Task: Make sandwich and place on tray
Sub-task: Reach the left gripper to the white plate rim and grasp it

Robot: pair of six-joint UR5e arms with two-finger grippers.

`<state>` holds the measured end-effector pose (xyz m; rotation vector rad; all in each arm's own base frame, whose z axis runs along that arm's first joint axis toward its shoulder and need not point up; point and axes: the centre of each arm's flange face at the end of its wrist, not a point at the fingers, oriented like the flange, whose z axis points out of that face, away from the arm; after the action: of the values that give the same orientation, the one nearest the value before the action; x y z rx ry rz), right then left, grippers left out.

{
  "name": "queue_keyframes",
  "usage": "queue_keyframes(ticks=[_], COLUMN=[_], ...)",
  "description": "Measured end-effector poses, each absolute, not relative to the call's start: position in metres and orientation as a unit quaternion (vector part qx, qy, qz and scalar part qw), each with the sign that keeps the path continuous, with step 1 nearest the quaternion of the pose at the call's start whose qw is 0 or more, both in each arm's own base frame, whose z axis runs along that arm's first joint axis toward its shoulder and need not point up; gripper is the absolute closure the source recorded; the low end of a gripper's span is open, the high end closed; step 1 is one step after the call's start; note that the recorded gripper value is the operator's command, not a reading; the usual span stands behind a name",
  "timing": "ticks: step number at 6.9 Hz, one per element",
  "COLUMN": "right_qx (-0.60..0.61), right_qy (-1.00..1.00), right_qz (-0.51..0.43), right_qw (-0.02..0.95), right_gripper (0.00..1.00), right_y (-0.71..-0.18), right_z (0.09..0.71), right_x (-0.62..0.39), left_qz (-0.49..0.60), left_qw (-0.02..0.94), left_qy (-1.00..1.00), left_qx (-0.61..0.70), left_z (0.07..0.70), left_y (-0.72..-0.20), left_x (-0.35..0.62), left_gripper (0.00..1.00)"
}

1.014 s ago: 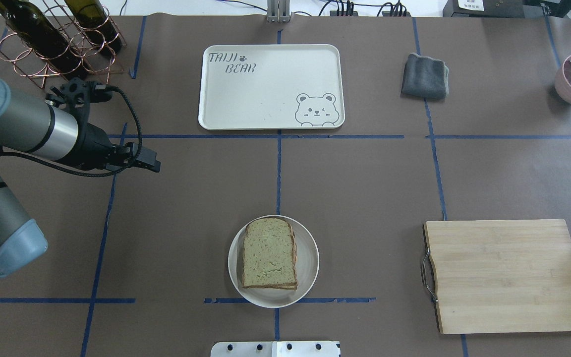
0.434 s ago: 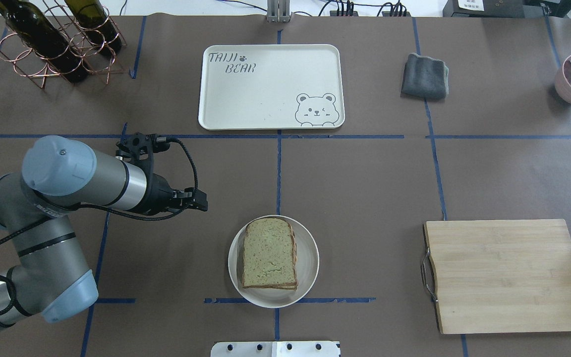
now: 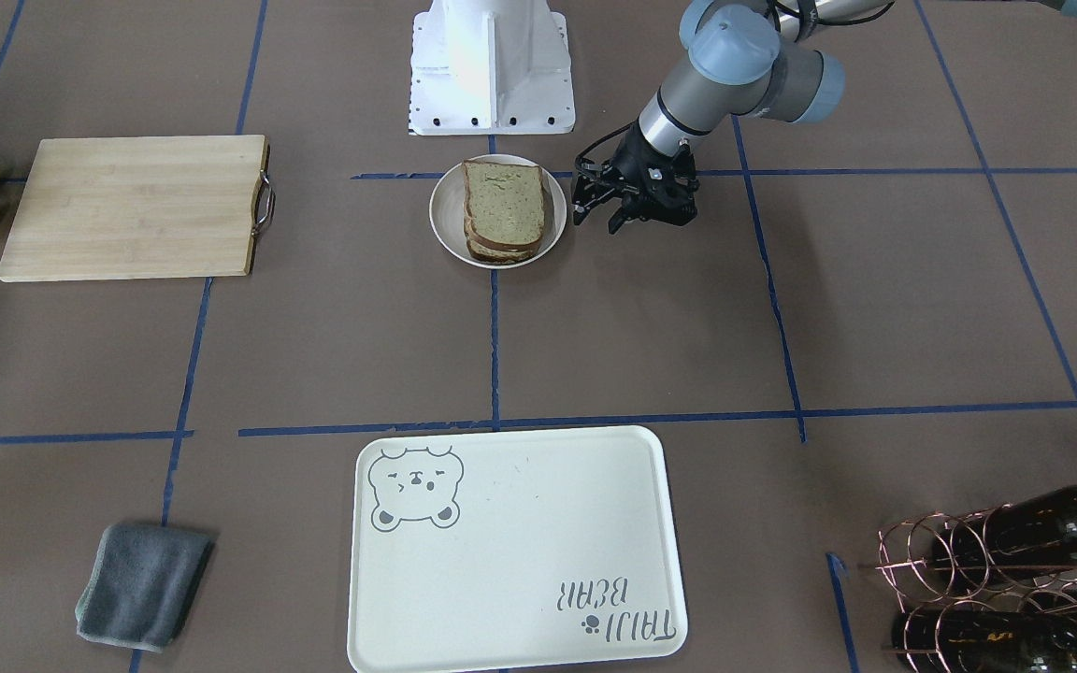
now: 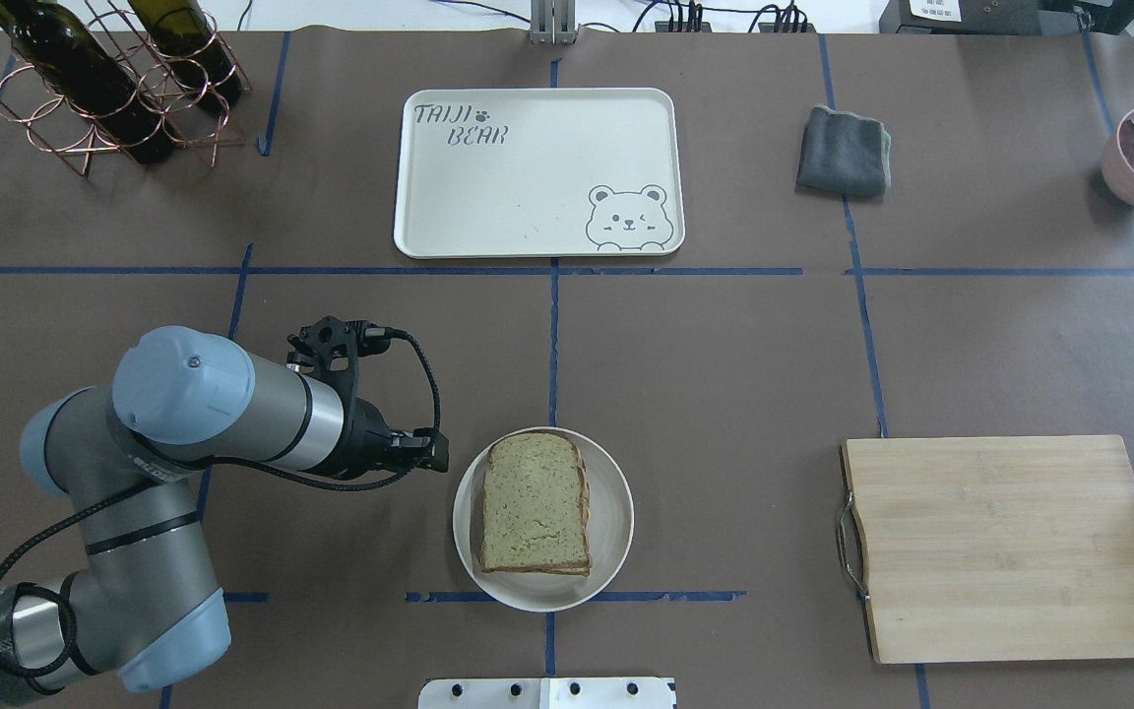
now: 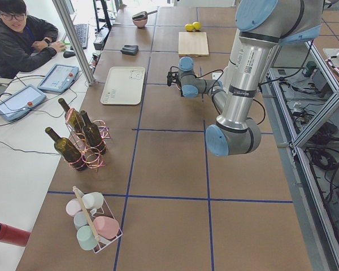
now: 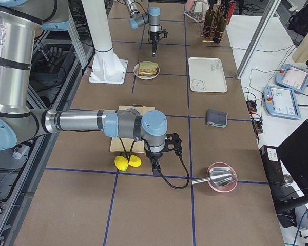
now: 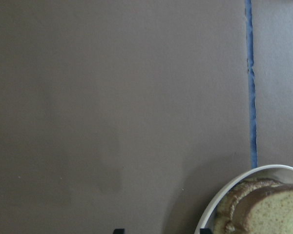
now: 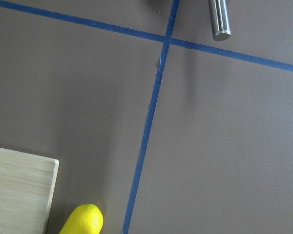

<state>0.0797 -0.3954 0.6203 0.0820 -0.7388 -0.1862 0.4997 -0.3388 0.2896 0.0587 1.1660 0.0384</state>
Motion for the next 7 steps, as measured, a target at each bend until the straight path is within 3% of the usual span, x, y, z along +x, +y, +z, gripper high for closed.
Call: queue_keyframes(ticks=[2, 6, 7], right_qx=[0.04, 0.041, 0.041], right_qy=[-0.368, -0.37, -0.37], right_qz=[-0.089, -0.089, -0.089], right_qw=[0.925, 0.924, 0.924], right_gripper=[0.0, 0.0, 0.0], right_y=[-0.396, -0.397, -0.397], right_z=[0.62, 0.62, 0.62], right_x=[0.079, 0.078, 0.078], left_qz=[0.033, 0.04, 0.04], left_qw=[0.833, 0.838, 0.838], left_qy=[0.552, 0.545, 0.543], left_qx=[0.021, 0.013, 0.012], left_z=[0.283, 0.289, 0.291], left_y=[-0.323, -0.319, -0.318], left_x=[0.522, 0.541, 0.543], left_gripper=[0.58, 0.61, 0.71])
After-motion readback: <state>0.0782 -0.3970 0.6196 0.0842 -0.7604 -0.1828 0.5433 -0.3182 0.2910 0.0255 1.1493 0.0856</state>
